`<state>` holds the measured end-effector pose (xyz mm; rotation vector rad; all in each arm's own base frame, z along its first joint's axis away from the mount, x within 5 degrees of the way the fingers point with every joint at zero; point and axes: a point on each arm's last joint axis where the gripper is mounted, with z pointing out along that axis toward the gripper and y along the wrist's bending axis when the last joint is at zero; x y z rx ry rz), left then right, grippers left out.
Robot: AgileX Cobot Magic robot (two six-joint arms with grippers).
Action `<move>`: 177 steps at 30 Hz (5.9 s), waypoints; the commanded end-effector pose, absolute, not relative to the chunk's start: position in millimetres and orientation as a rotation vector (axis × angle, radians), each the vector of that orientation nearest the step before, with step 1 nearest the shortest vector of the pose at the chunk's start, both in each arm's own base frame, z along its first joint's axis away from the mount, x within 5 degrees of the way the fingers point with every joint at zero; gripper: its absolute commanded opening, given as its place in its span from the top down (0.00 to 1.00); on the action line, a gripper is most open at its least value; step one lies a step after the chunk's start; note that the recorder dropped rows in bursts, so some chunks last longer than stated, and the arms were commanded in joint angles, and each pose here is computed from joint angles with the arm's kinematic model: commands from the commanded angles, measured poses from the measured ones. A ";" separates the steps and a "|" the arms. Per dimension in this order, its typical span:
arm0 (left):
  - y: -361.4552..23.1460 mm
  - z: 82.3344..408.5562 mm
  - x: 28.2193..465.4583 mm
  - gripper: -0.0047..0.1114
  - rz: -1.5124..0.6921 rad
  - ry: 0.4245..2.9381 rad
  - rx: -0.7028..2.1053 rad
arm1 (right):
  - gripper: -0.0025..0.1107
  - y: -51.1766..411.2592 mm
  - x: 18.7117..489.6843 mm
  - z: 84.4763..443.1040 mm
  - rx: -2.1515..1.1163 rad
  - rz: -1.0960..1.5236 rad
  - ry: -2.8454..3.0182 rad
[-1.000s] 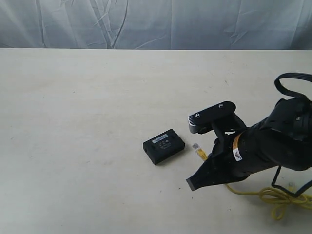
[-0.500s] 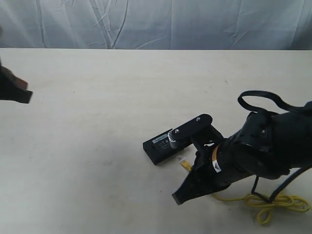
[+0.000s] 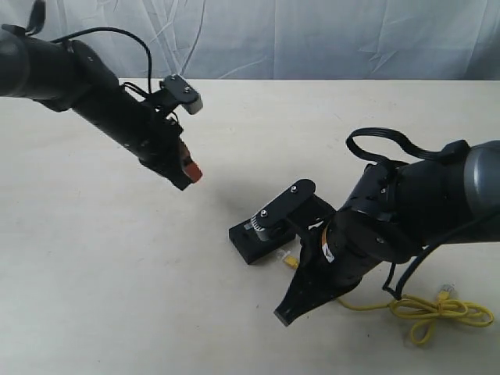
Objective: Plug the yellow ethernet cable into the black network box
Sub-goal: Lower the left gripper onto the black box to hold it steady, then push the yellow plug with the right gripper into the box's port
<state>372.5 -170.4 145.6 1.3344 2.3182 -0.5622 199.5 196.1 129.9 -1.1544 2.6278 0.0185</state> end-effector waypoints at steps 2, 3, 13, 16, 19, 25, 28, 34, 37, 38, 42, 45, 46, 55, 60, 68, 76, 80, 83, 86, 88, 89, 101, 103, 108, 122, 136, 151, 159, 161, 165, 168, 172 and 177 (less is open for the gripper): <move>-192.6 132.9 379.9 0.96 -0.702 2.245 1.395 | 0.98 198.2 201.0 130.9 -1.242 0.006 2.567; -195.0 131.1 379.9 0.96 -0.707 2.246 1.397 | 0.98 198.4 201.1 130.9 -1.241 0.008 2.565; -228.5 111.9 365.2 0.96 -0.773 2.229 1.445 | 0.98 201.3 202.8 131.8 -1.234 0.036 2.532; -228.8 108.6 363.1 0.96 -0.803 2.242 1.455 | 0.98 200.7 202.1 131.3 -1.228 0.037 2.542; -229.0 106.8 359.9 0.96 -0.841 2.249 1.480 | 0.98 199.3 201.1 130.5 -1.244 0.024 2.550; -230.0 108.3 353.6 0.96 -0.924 2.252 1.517 | 0.98 200.9 201.9 131.0 -1.258 0.038 2.524; -230.1 108.4 353.0 0.96 -0.931 2.252 1.520 | 0.98 199.0 200.7 130.4 -1.312 0.012 2.522; -230.4 106.1 356.5 0.96 -0.901 2.257 1.484 | 0.98 201.2 202.1 131.1 -1.397 0.015 2.445; -232.7 99.0 356.3 0.96 -0.951 2.267 1.448 | 0.98 200.5 201.6 128.2 -1.423 0.001 2.451; -233.9 96.3 354.5 0.96 -0.991 2.258 1.457 | 0.98 200.5 201.7 126.3 -1.427 -0.002 2.456; -234.0 91.2 351.7 0.96 -1.025 2.257 1.483 | 0.98 203.2 203.3 122.6 -1.421 0.016 2.441; -234.0 91.3 351.5 0.96 -1.027 2.257 1.484 | 0.98 204.0 203.5 122.8 -1.407 0.026 2.441; -234.0 91.3 351.5 0.96 -1.027 2.257 1.484 | 0.98 203.9 203.4 122.8 -1.398 0.028 2.448; -233.6 91.0 350.9 0.96 -1.029 2.268 1.484 | 0.98 203.2 203.3 122.6 -1.252 0.046 2.532; -233.6 91.0 350.6 0.96 -1.038 2.287 1.469 | 0.98 202.9 203.3 122.5 -1.169 0.056 2.576; -234.4 92.8 347.1 0.96 -1.097 2.289 1.476 | 0.98 206.3 204.9 123.7 -1.075 0.109 2.581; -234.8 93.3 346.7 0.96 -1.120 2.331 1.429 | 0.98 211.0 206.0 125.1 -0.980 0.188 2.583; -234.1 92.2 348.1 0.96 -1.098 2.365 1.396 | 0.98 206.6 201.8 122.9 -0.965 0.154 2.660; -233.8 91.8 348.8 0.96 -1.087 2.367 1.392 | 0.98 203.8 199.8 121.8 -0.949 0.129 2.703; -233.0 90.2 351.9 0.96 -1.049 2.418 1.323 | 0.98 201.2 197.8 120.9 -0.933 0.104 2.744; -232.8 89.9 352.8 0.96 -1.040 2.434 1.300 | 0.98 200.9 197.6 120.9 -0.893 0.107 2.762; -232.8 89.9 352.8 0.96 -1.040 2.436 1.297 | 0.98 201.4 197.9 121.0 -0.882 0.113 2.760; -232.9 90.2 351.9 0.96 -1.053 2.436 1.304 | 0.98 208.5 203.7 123.8 -0.881 0.186 2.662; -232.9 90.2 351.9 0.96 -1.053 2.436 1.304 | 0.98 209.0 204.0 124.0 -0.886 0.191 2.653; -232.8 90.1 351.8 0.96 -1.051 2.436 1.307 | 0.98 204.7 201.0 122.3 -1.084 0.114 2.630; -211.6 96.7 355.4 0.96 -0.902 2.600 1.282 | 0.98 205.7 201.4 122.6 -1.180 0.109 2.575; -211.7 89.6 344.2 0.96 -1.015 2.638 1.367 | 0.98 208.3 202.5 111.0 -1.173 0.120 2.593; -210.9 88.3 348.4 0.96 -0.969 2.626 1.342 | 0.98 205.4 200.4 119.7 -1.175 0.109 2.600; -212.1 89.1 348.6 0.96 -0.986 2.617 1.331 | 0.98 207.2 201.6 120.4 -1.172 0.126 2.577; -212.0 89.1 348.2 0.96 -0.988 2.618 1.336 | 0.98 207.4 201.7 120.4 -1.209 0.121 2.556; -212.0 89.2 348.0 0.96 -0.991 2.618 1.337 | 0.98 207.6 201.8 120.5 -1.236 0.118 2.540; -212.0 89.2 348.0 0.96 -0.991 2.618 1.337 | 0.98 207.7 201.9 120.5 -1.241 0.117 2.536; -212.1 89.3 347.9 0.96 -0.994 2.619 1.336 | 0.98 208.8 202.8 121.0 -1.286 0.117 2.495; -212.1 89.3 347.9 0.96 -0.994 2.619 1.336 | 0.98 210.1 202.6 121.3 -1.239 0.146 2.513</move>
